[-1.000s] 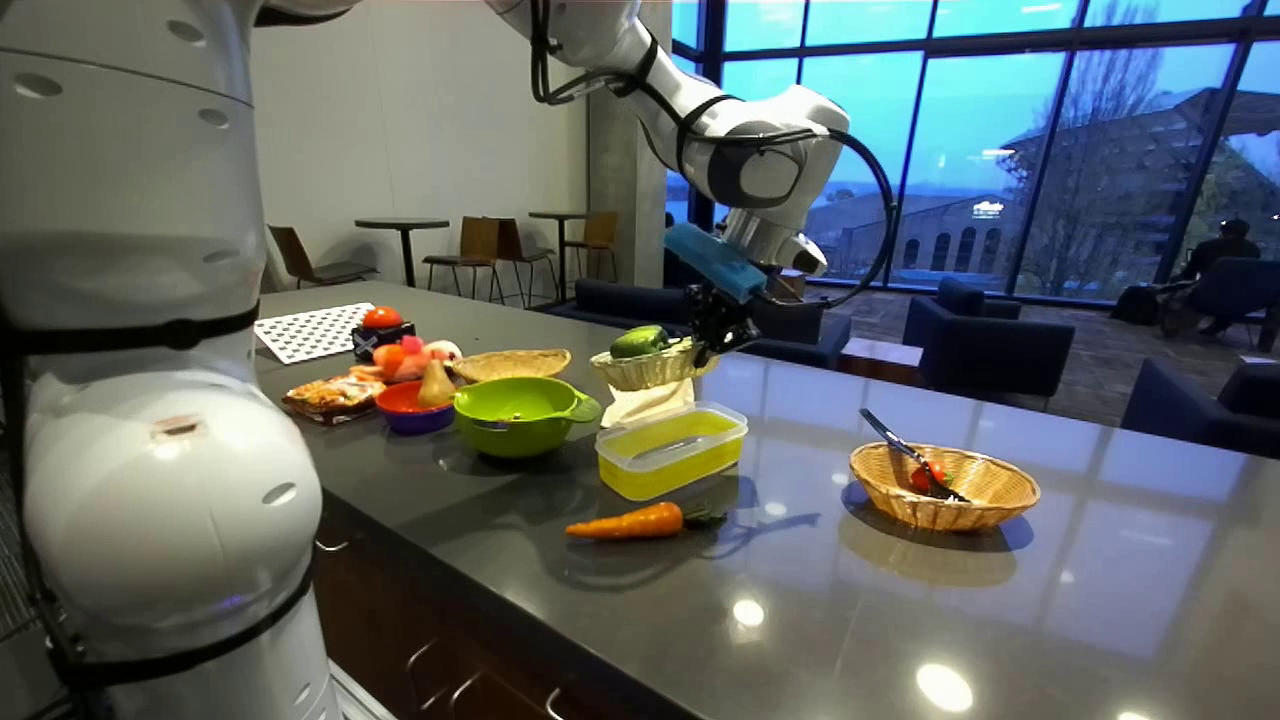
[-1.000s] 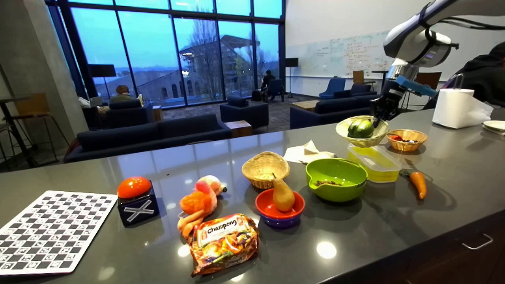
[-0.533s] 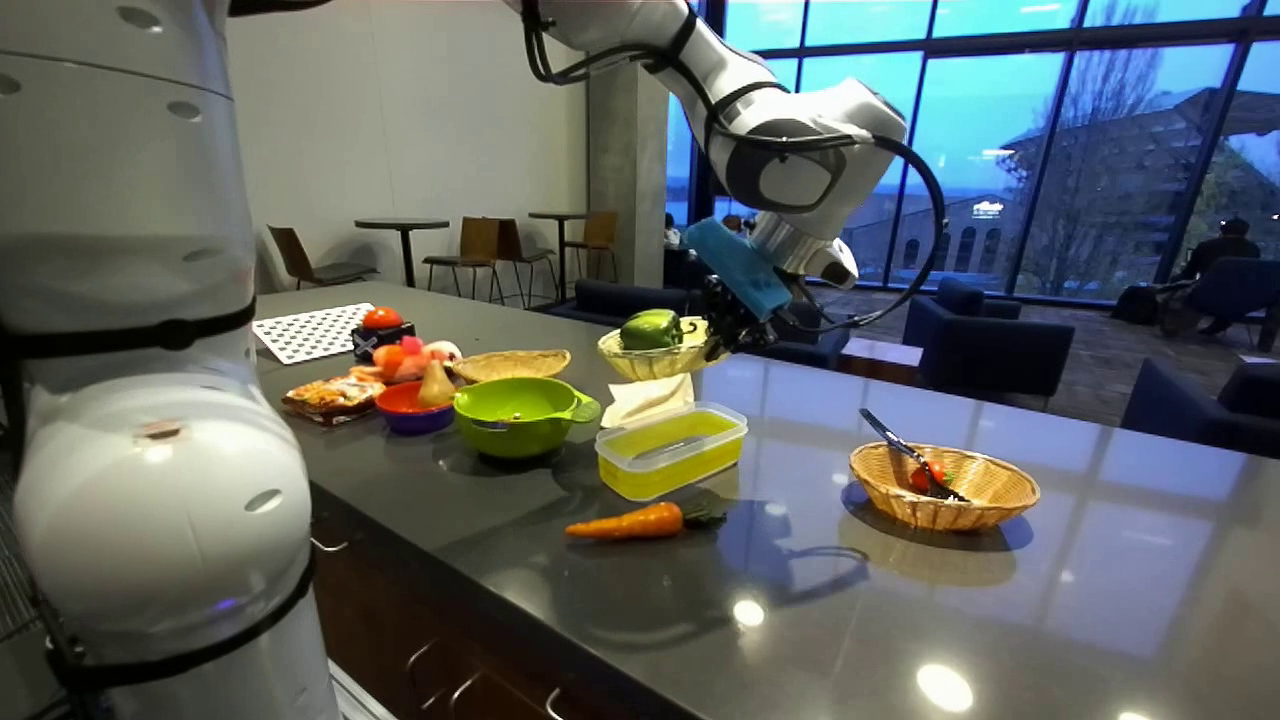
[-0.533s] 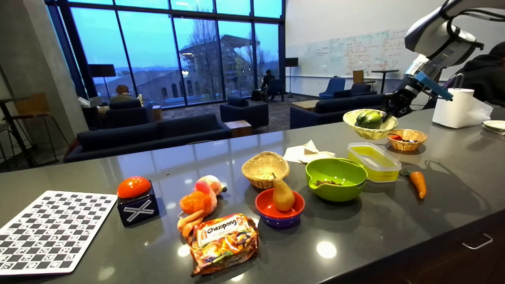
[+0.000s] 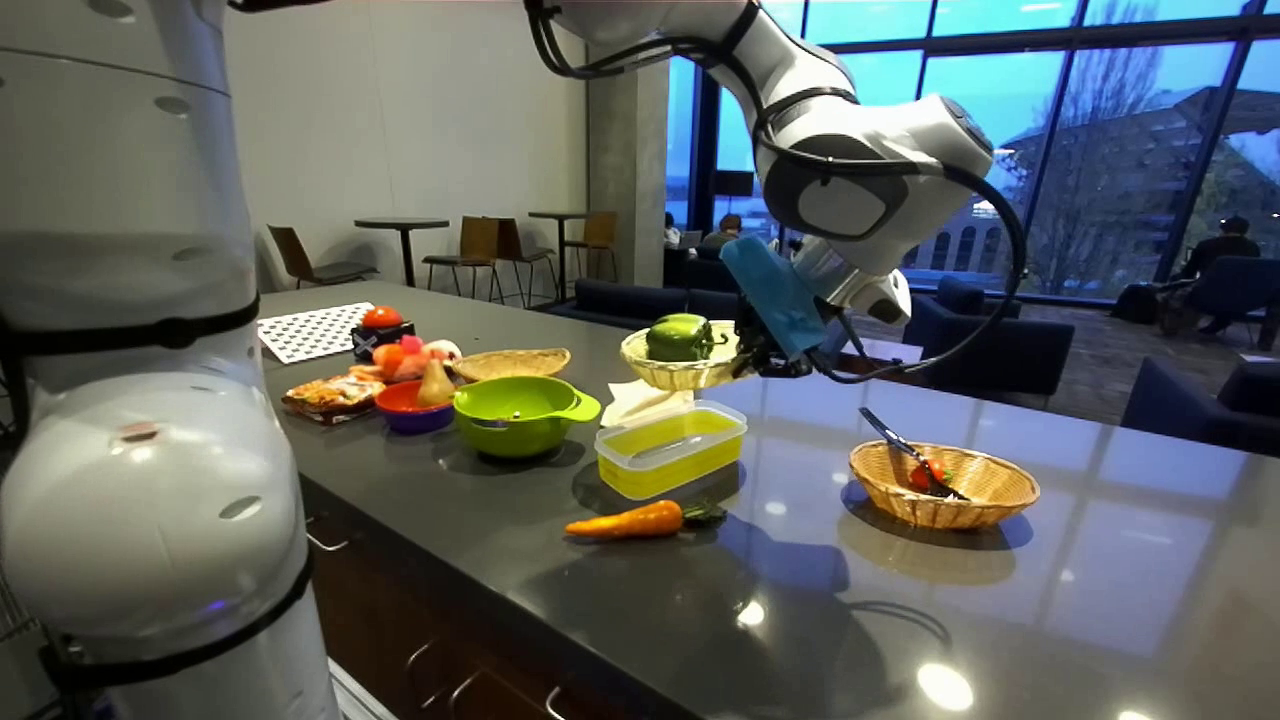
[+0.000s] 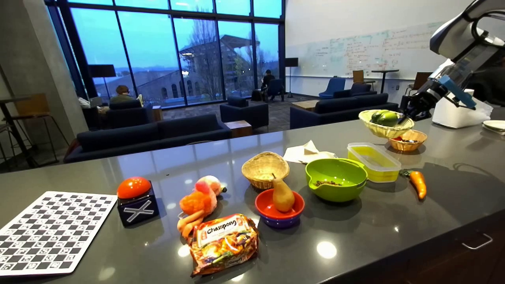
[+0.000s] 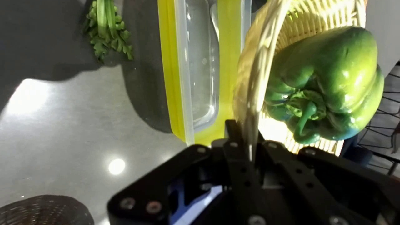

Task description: Remove the basket from the yellow container.

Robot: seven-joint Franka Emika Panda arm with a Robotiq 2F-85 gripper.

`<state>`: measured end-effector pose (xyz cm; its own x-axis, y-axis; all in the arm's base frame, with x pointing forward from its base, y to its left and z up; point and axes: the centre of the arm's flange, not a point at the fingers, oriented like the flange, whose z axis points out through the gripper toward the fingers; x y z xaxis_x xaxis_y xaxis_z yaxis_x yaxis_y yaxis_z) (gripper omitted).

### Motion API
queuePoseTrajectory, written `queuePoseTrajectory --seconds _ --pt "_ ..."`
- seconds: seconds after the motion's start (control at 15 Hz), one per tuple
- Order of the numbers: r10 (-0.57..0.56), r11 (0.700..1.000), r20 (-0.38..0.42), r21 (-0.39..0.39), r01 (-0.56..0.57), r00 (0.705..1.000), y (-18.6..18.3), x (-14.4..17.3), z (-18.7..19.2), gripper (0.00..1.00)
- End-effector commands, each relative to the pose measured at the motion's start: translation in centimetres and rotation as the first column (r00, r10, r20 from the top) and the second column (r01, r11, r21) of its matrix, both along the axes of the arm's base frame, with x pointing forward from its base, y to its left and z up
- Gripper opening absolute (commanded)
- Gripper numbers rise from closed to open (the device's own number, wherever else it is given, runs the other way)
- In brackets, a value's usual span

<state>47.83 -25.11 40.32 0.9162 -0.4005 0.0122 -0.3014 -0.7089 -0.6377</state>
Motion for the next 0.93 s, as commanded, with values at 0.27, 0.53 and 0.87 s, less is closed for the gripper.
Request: queuePoseTrajectory --seconds 0.27,0.53,0.87 --pt "-0.117 0.991 0.032 0.065 0.115 0.993 -3.9 -3.5 -0.1 0.02" --pt "-0.197 0.977 0.007 0.078 0.196 0.98 -5.7 -4.8 -1.1 0.02" --pt "-0.277 0.953 -0.007 0.125 0.275 0.961 -6.7 -5.3 -2.5 0.02"
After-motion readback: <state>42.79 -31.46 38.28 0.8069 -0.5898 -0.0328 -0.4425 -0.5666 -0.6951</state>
